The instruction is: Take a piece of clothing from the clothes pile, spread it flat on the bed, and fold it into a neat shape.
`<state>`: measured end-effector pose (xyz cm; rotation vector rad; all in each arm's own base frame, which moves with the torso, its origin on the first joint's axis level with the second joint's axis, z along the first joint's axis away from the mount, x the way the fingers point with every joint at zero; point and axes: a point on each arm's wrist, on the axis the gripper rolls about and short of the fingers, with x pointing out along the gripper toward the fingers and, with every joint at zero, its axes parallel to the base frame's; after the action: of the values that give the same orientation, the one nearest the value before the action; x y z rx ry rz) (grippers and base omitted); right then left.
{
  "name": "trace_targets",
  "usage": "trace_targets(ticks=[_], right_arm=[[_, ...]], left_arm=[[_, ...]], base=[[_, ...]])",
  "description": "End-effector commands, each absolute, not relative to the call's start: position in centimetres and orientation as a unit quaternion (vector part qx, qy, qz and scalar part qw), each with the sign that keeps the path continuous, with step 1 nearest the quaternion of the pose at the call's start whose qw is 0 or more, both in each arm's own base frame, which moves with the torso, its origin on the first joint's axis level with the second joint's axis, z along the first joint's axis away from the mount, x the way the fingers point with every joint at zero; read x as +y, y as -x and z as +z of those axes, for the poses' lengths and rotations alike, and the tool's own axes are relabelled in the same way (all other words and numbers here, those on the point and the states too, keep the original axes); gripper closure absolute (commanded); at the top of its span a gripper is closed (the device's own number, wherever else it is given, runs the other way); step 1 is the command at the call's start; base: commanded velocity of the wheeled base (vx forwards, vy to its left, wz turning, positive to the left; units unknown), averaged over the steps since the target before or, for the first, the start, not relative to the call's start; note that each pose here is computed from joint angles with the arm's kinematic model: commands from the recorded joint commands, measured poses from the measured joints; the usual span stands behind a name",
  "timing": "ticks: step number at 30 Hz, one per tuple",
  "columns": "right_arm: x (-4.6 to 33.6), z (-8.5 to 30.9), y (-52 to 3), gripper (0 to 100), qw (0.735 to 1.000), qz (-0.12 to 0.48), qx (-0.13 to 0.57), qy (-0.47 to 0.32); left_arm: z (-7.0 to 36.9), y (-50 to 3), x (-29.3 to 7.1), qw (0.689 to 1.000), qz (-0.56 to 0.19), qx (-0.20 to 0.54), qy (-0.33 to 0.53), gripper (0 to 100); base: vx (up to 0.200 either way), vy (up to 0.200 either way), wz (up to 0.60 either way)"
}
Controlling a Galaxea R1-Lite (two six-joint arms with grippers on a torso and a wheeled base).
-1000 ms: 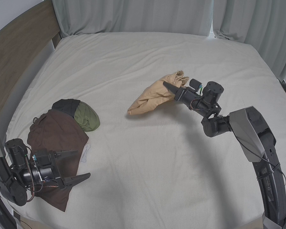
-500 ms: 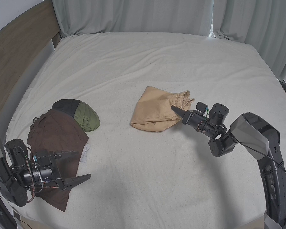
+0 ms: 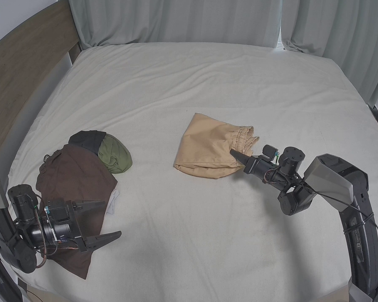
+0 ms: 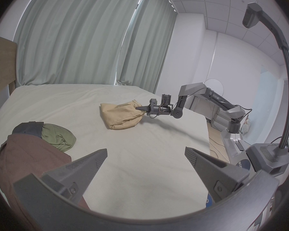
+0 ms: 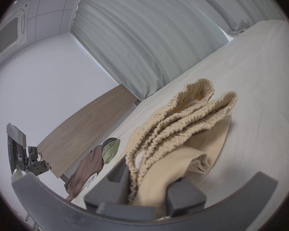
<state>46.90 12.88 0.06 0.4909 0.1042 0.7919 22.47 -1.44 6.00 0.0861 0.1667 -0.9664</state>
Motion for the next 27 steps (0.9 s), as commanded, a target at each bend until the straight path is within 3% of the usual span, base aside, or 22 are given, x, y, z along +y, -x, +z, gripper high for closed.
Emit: trace_targets(ticks=[1,2,8,18,27], right_arm=[[12.9,-0.5,-46.9,100,0.892,0.381,0.056,-0.237],[12.9,-0.4,-46.8,0,0.892,0.381,0.055,-0.237],[12.9,-0.3,-46.6,0,0.891,0.384,0.046,-0.236],[12.8,-1.5,-41.7,0,0.889,0.376,0.121,-0.234],[14.8,-2.0,-37.5,0,0.877,0.405,0.155,-0.205]], left_arm=[[6.1,-22.5,-1.4,0.881,-0.464,0.078,-0.042,0],[6.1,-22.5,-1.4,0.881,-0.464,0.078,-0.042,0],[6.1,-22.5,-1.4,0.882,-0.464,0.077,-0.043,0],[6.2,-22.5,-1.4,0.882,-0.464,0.074,-0.044,0],[6.3,-22.5,-1.4,0.882,-0.463,0.073,-0.045,0]], base=[[0.000,0.000,0.00],[0.000,0.000,0.00],[0.000,0.000,0.00],[0.000,0.000,0.00],[0.000,0.000,0.00]])
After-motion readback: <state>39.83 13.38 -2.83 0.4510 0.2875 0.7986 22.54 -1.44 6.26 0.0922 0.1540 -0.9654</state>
